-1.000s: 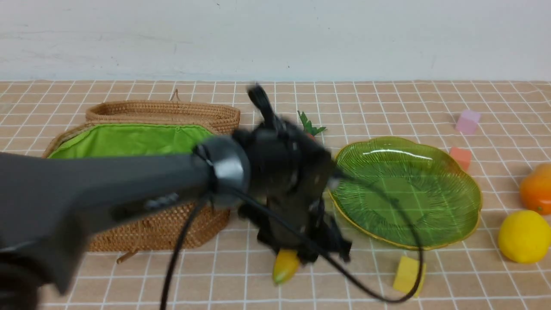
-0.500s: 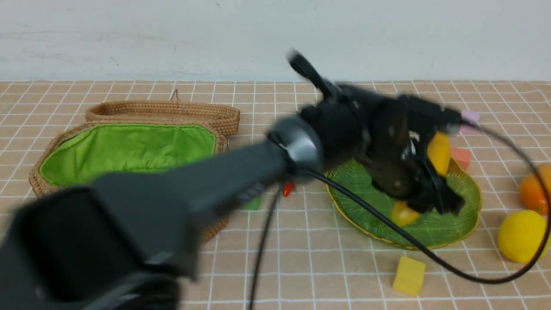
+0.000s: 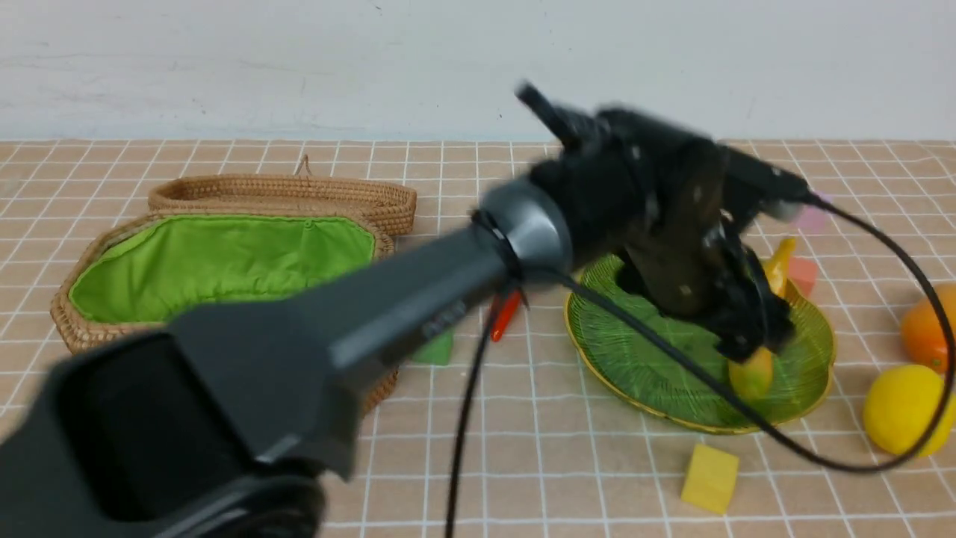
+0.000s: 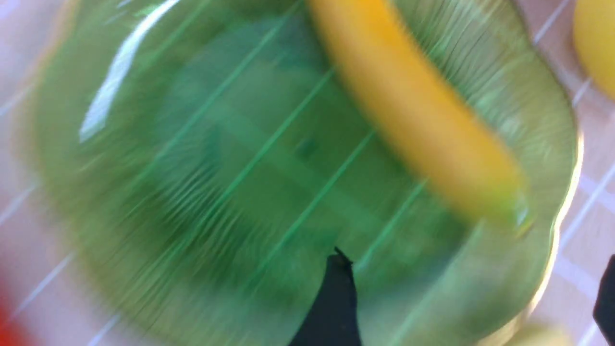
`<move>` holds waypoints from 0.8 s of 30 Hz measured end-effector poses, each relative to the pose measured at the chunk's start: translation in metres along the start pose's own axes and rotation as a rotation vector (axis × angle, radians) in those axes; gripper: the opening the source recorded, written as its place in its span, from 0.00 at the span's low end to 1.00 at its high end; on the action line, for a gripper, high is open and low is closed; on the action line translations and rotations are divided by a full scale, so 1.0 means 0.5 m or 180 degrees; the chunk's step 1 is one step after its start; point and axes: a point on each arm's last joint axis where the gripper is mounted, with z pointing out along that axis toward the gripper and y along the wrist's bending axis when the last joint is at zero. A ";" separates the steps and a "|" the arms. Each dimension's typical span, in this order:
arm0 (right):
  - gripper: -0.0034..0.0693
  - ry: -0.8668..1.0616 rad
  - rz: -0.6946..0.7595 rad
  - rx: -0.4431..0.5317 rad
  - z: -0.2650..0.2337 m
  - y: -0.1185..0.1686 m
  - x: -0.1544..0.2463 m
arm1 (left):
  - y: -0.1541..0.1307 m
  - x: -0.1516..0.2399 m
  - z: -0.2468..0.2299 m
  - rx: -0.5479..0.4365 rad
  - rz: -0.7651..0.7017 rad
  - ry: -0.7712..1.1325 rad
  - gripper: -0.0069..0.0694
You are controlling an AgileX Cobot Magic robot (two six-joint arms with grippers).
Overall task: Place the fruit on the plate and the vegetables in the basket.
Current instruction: Use the left arm to grab a carrot and put it into the left basket
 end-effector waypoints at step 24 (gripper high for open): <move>0.33 -0.0104 0.0028 -0.0035 0.000 0.002 -0.006 | 0.276 0.111 0.181 -0.1005 -0.0658 0.0607 0.53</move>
